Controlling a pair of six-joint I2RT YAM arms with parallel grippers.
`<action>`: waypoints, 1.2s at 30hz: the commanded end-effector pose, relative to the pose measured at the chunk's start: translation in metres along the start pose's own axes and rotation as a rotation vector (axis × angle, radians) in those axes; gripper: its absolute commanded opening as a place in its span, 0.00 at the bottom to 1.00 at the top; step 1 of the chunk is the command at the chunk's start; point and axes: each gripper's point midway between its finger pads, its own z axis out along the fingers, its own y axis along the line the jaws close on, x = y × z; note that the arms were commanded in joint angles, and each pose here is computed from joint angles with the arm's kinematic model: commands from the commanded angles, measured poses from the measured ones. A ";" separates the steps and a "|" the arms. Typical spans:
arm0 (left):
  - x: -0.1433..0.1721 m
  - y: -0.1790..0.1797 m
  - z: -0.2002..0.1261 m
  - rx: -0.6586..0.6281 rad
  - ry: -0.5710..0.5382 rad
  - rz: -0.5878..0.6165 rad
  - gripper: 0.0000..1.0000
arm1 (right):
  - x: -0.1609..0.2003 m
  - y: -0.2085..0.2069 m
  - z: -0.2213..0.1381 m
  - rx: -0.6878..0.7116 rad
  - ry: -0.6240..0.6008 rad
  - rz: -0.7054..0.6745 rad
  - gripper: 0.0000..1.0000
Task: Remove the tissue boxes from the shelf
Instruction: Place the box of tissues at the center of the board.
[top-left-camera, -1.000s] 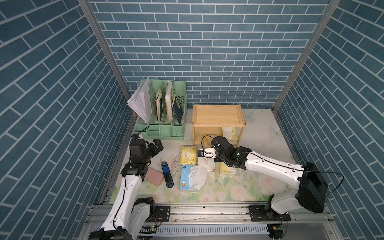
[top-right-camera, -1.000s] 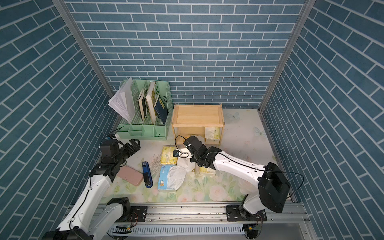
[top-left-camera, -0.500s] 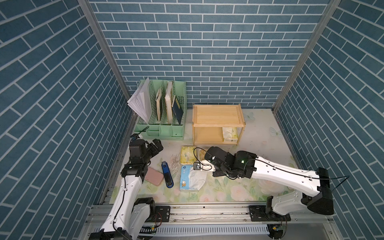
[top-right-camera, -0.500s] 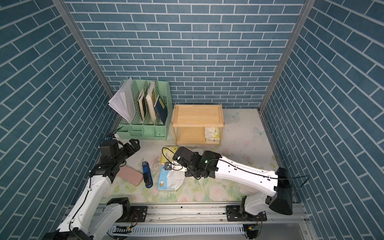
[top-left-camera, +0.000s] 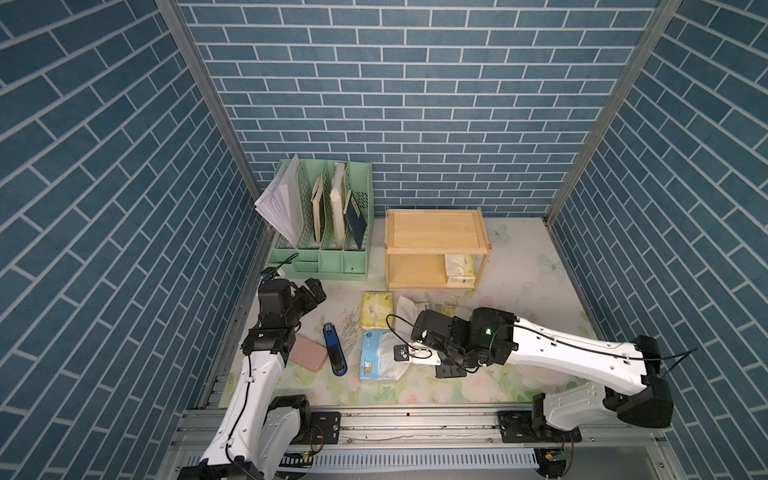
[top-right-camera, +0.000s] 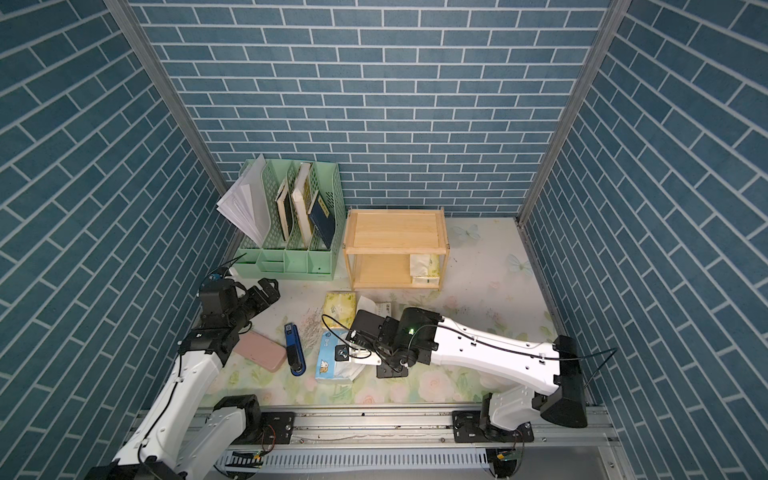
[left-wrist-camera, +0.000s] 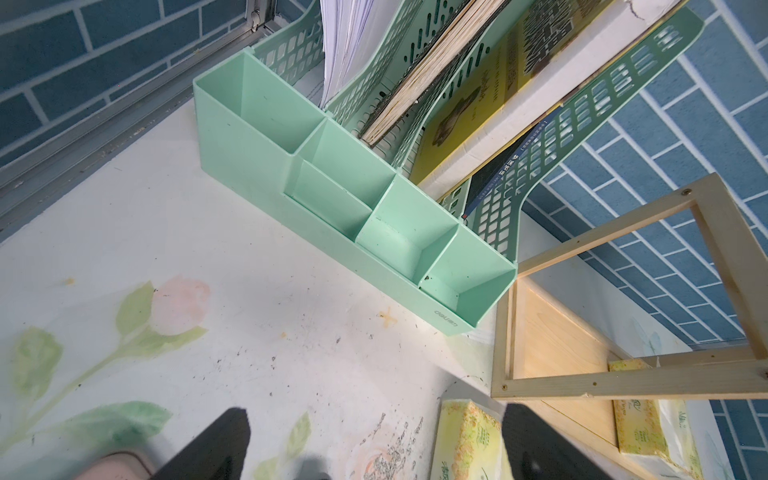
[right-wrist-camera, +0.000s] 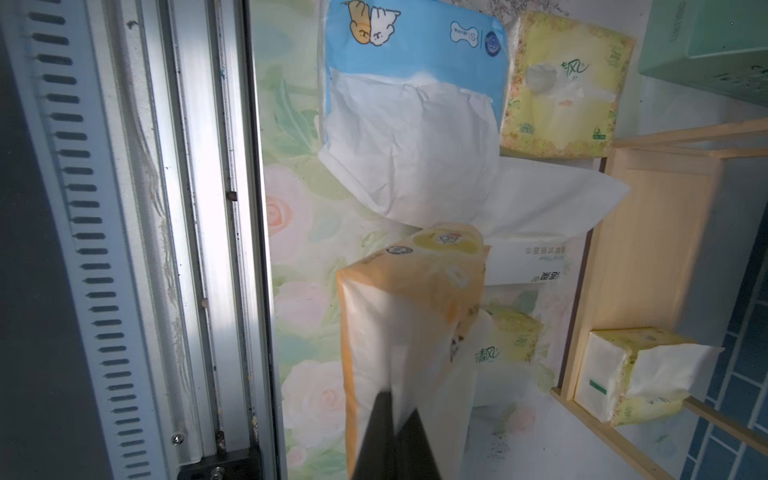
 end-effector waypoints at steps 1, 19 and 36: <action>-0.002 0.003 -0.002 -0.017 -0.009 0.011 1.00 | 0.008 0.015 0.001 -0.060 0.013 0.017 0.00; -0.006 0.003 0.001 -0.032 -0.004 0.004 1.00 | -0.009 0.024 0.051 0.012 -0.088 -0.156 0.00; -0.004 0.003 0.003 -0.031 0.010 -0.009 1.00 | -0.003 0.047 0.107 -0.023 -0.051 -0.172 0.08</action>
